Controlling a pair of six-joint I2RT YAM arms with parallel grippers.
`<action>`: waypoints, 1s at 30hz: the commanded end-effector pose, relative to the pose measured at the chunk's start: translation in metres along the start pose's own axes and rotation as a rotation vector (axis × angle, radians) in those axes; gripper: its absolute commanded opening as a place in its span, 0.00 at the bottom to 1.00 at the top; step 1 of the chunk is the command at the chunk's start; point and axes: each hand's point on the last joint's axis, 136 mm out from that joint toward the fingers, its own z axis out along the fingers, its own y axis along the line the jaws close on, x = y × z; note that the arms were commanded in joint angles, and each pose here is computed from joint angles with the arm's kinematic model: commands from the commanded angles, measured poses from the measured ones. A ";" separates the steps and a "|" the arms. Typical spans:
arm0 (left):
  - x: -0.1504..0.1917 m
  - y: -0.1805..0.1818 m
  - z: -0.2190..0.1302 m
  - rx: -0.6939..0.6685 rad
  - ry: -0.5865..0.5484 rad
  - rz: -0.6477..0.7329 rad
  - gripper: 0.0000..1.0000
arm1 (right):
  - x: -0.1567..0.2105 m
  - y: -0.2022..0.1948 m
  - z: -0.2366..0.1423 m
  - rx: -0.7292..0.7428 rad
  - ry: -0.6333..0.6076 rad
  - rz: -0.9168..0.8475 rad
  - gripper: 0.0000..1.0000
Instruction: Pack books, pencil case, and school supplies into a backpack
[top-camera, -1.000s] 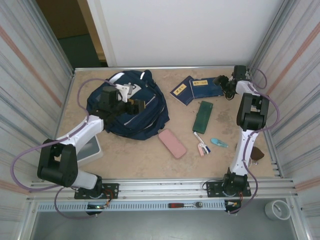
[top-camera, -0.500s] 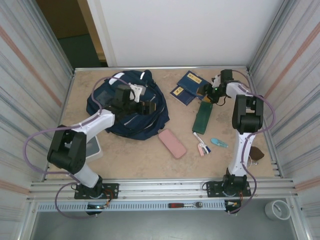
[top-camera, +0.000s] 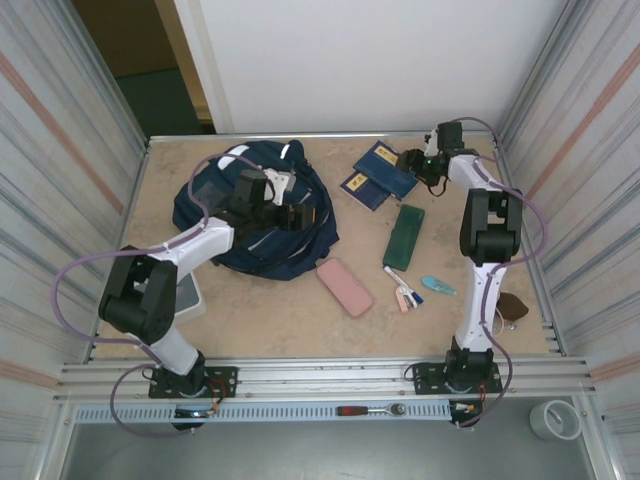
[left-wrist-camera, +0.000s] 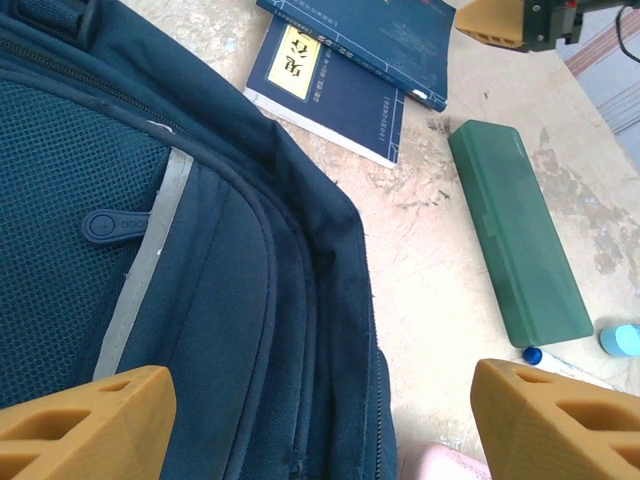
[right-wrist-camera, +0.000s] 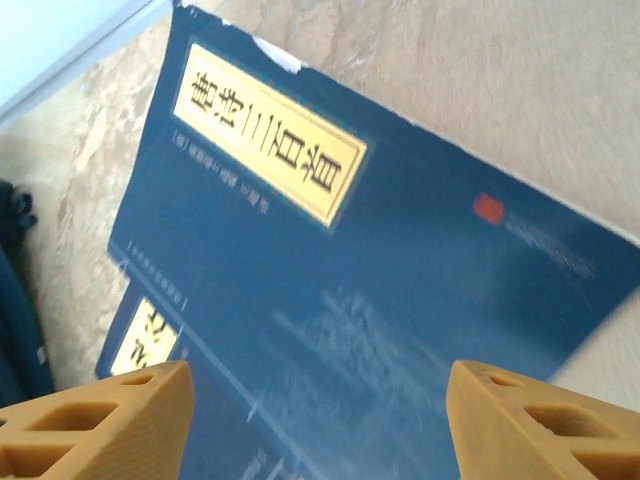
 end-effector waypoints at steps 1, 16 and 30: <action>0.003 -0.001 0.005 -0.008 0.025 -0.014 0.78 | 0.009 0.002 0.022 0.018 0.060 -0.018 0.63; 0.012 0.006 0.014 -0.031 0.063 -0.035 0.78 | 0.137 0.095 0.018 -0.106 0.376 -0.124 0.50; -0.025 -0.054 0.061 -0.031 0.032 -0.024 0.75 | 0.054 0.039 -0.019 -0.009 0.092 -0.018 0.70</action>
